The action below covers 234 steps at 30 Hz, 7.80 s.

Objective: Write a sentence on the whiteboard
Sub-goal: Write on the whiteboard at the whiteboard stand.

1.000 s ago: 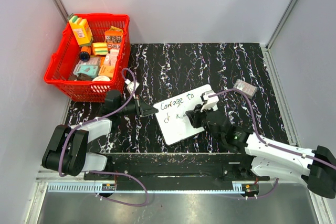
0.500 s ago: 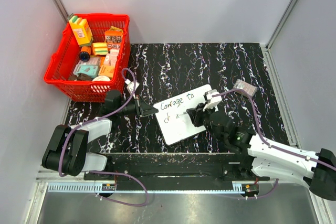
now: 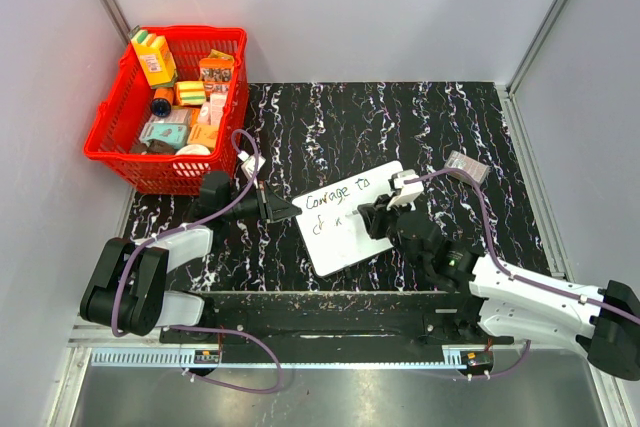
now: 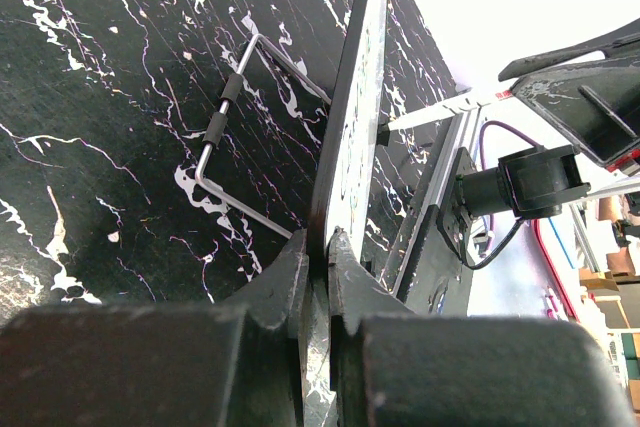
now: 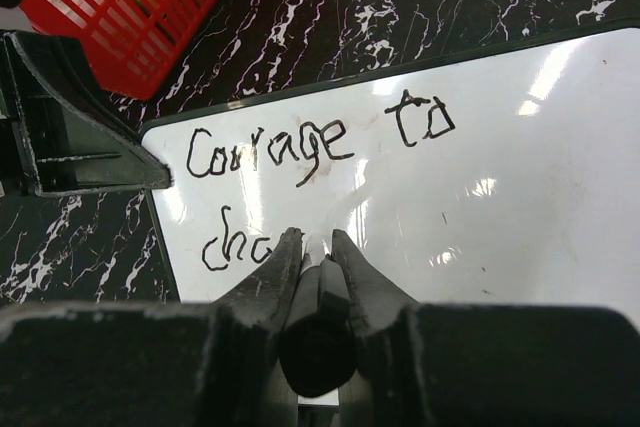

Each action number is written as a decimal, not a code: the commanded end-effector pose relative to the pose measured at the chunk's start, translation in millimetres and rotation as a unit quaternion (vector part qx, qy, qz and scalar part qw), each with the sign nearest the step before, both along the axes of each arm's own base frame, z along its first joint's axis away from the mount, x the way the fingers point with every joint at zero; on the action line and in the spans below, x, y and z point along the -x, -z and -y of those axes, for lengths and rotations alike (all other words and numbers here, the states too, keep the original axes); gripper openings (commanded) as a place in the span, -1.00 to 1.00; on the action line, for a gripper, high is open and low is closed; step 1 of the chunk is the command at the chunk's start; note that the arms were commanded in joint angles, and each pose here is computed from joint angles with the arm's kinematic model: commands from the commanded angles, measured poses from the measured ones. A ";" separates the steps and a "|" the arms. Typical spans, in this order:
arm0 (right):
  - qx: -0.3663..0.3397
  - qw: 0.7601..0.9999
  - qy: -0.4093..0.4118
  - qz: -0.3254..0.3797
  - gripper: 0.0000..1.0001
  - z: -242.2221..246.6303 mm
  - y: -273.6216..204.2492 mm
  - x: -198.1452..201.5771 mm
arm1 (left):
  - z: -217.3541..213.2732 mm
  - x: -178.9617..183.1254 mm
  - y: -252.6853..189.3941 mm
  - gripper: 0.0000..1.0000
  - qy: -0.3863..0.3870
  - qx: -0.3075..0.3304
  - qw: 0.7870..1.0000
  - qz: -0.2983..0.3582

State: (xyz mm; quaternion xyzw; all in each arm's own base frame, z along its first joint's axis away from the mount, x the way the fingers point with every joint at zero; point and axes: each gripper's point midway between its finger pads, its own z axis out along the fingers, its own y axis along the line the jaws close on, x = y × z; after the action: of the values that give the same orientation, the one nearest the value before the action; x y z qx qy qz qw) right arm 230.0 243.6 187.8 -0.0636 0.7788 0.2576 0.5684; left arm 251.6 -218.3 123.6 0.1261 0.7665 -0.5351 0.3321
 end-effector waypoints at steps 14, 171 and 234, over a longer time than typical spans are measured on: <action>-0.020 1.000 0.012 0.019 -1.00 -8.7 -15.6 -11.3 | -12.3 -26.0 10.1 -1.00 -0.045 -0.042 0.996 0.059; -0.041 0.999 -0.019 -0.010 -1.00 0.2 -17.1 -12.6 | -12.1 -26.2 11.8 -1.00 -0.044 -0.042 0.997 0.055; -0.027 0.999 -0.017 -0.029 -1.00 1.7 -0.4 -12.6 | -11.6 -24.8 11.6 -1.00 -0.041 -0.042 0.997 0.057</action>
State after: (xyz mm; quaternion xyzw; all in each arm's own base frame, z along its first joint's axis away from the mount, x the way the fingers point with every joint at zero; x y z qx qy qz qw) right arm 242.0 238.6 179.6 -0.0542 0.7909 0.2775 0.5427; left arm 252.1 -218.0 122.0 0.1247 0.7673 -0.5353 0.3303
